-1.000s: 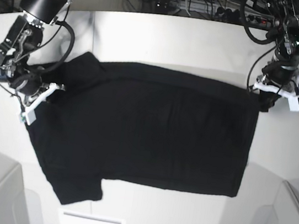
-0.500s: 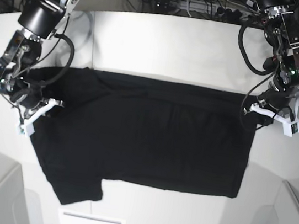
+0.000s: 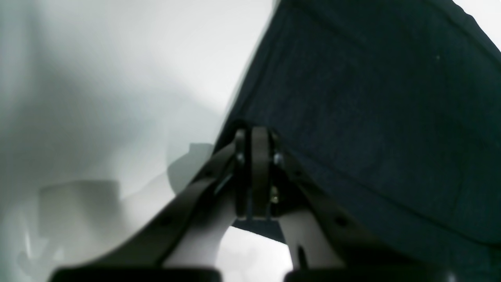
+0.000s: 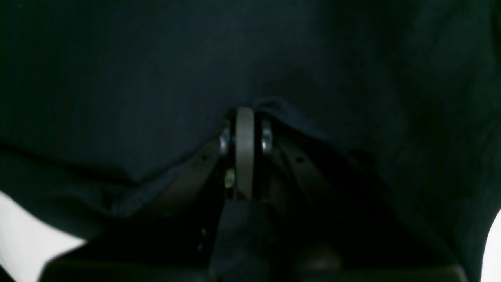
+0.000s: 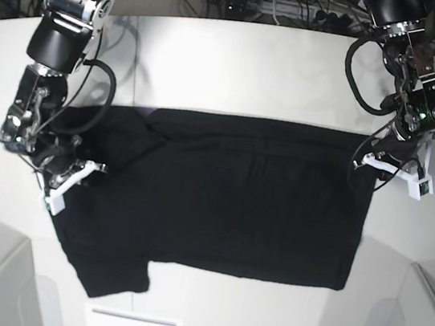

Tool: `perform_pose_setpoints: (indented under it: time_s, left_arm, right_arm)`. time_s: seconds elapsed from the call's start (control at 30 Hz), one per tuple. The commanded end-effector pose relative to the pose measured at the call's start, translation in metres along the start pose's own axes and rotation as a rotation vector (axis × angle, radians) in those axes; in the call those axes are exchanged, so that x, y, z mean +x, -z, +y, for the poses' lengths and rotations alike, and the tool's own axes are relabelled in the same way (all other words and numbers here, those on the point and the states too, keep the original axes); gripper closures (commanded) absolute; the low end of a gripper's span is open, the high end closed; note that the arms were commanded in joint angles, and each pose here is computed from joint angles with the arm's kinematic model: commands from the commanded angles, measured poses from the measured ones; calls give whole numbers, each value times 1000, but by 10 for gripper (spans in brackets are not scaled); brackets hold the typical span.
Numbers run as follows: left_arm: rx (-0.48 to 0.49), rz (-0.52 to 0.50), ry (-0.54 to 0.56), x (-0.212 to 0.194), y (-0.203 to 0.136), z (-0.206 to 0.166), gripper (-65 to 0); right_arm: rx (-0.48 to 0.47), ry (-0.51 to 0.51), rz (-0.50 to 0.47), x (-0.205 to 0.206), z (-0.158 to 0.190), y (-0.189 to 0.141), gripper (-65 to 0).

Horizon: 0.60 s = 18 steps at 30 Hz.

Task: Fold the T-shirt properly
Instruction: 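Lift the shoulders and pull the shirt toward the robot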

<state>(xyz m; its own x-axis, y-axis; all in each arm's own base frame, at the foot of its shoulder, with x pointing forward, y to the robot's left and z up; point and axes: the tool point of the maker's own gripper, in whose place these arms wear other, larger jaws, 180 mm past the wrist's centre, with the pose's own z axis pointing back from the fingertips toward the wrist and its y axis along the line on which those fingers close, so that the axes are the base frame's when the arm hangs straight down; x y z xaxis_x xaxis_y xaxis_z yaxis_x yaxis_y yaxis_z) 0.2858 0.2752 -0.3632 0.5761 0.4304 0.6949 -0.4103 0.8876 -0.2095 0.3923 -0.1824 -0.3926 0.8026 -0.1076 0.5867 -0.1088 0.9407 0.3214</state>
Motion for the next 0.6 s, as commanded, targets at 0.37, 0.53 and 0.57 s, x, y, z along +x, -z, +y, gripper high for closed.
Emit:
perform_pose_setpoints:
  time_s: [0.37,0.53,0.57]
  left_arm:
    - [-33,-93,-12,41,6,-14,0]
    - [-25,-67,-28,35,14,-10,0]
    - [-25,-63,-27,33,15,-11,0]
  right_arm:
    - [-38,41,-129,33,-11,-10,0]
    - [-52,60,-174,36,-14,-11,0]
    - [-52,61,-179,36,-15,-11,0]
